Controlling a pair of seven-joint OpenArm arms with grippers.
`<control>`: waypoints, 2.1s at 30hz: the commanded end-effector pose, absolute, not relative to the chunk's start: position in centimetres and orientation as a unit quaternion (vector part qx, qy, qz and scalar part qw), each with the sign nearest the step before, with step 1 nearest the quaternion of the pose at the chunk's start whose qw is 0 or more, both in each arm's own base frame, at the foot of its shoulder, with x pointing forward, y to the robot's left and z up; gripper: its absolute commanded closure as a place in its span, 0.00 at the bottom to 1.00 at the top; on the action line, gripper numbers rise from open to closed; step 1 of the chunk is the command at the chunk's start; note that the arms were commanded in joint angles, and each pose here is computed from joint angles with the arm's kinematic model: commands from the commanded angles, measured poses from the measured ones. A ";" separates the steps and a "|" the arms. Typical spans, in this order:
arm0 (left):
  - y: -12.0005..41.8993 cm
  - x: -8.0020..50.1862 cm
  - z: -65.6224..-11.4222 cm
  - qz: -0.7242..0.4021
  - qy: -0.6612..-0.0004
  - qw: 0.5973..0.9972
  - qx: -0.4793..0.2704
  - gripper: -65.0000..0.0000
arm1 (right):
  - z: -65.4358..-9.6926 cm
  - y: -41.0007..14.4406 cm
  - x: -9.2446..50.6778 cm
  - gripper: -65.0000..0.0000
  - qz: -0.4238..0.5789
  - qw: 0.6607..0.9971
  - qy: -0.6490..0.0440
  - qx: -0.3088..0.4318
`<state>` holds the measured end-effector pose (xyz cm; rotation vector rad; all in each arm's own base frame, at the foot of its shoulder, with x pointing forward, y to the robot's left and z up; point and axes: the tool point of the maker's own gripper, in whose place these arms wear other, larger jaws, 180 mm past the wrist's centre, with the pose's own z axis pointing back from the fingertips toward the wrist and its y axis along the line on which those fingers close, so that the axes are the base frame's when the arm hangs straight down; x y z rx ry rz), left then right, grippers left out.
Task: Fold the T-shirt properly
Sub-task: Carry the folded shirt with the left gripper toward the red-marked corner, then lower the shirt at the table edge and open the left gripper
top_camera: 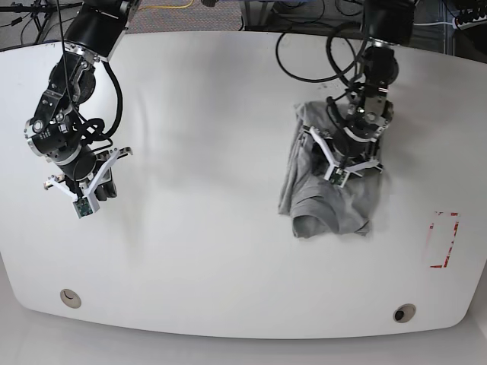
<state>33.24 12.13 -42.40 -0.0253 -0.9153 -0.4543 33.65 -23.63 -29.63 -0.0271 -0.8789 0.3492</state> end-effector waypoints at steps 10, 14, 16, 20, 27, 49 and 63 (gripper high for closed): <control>29.3 26.9 -44.2 -0.248 -0.262 0.924 0.123 0.62 | -28.6 -23.7 33.7 0.84 0.172 0.881 -0.441 -0.017; 32.7 25.9 -43.2 -0.248 -0.247 0.926 0.144 0.62 | -29.2 -23.7 33.3 0.84 0.172 0.884 -0.434 -0.016; 34.5 25.1 -42.9 -0.243 -0.238 0.928 0.154 0.62 | -29.3 -23.7 33.2 0.84 0.172 0.885 -0.432 -0.015; 37.5 23.7 -42.6 -0.232 -0.216 0.934 0.164 0.62 | -29.4 -23.7 33.0 0.84 0.173 0.886 -0.431 -0.015; 41.2 21.7 -42.8 -0.207 -0.185 0.946 0.167 0.62 | -29.1 -23.5 32.3 0.84 0.180 0.884 -0.431 -0.022; 41.4 28.4 -33.5 -0.240 -0.266 0.906 0.227 0.62 | -30.4 -22.5 29.9 0.84 0.192 0.879 -0.435 -0.012; 27.8 32.4 -28.7 -0.244 -0.454 0.842 0.156 0.62 | -33.5 -22.0 29.9 0.84 0.185 0.840 -0.509 -0.028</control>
